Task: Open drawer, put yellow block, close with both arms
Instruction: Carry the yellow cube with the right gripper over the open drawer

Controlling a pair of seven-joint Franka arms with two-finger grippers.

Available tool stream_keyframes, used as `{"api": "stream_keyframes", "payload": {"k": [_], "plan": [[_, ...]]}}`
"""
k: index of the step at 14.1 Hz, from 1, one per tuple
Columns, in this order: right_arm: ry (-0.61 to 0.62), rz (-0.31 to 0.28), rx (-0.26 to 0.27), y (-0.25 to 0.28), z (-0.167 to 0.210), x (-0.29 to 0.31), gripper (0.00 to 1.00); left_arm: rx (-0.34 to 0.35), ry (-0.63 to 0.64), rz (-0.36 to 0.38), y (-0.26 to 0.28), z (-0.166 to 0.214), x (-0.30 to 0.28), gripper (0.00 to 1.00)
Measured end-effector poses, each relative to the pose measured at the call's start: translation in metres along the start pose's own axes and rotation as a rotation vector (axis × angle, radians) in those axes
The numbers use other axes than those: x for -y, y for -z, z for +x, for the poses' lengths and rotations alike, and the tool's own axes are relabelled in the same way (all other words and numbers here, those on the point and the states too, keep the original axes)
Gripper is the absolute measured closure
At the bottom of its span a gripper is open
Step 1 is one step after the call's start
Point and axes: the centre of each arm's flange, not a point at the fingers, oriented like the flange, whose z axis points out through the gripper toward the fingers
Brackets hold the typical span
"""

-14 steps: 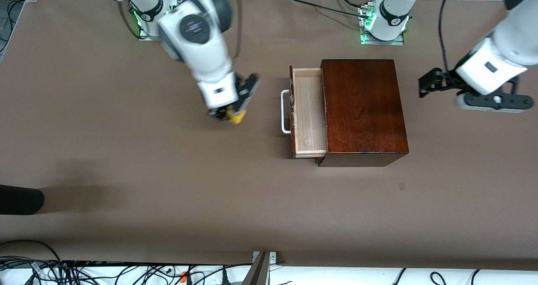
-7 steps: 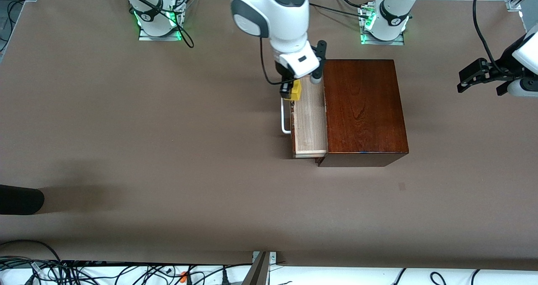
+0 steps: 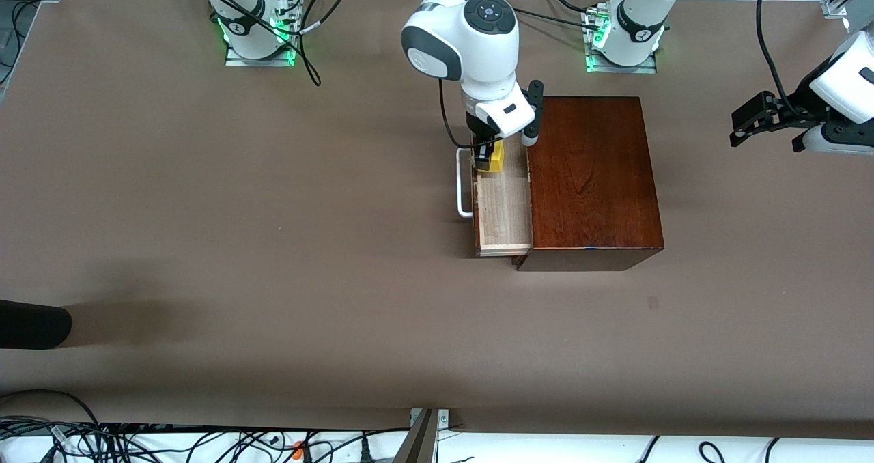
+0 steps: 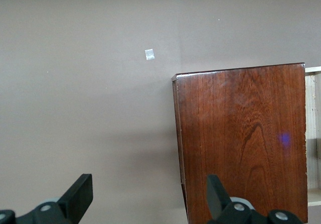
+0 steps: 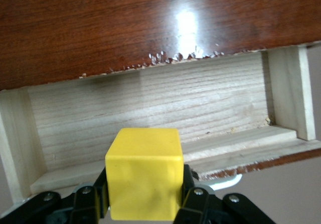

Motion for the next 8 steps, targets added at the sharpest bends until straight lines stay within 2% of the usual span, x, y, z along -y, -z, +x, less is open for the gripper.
{"api": "stream_keyframes", "payload": {"k": [4, 8], "plan": [[0.012, -0.014, 0.018, -0.013, 0.0, 0.0, 0.44, 0.0, 0.0, 0.0, 0.0, 0.0, -0.002, 0.0], [0.031, -0.001, 0.029, -0.031, 0.004, 0.01, 0.44, 0.0, -0.001, 0.0, 0.0, 0.0, -0.003, 0.0]]}}
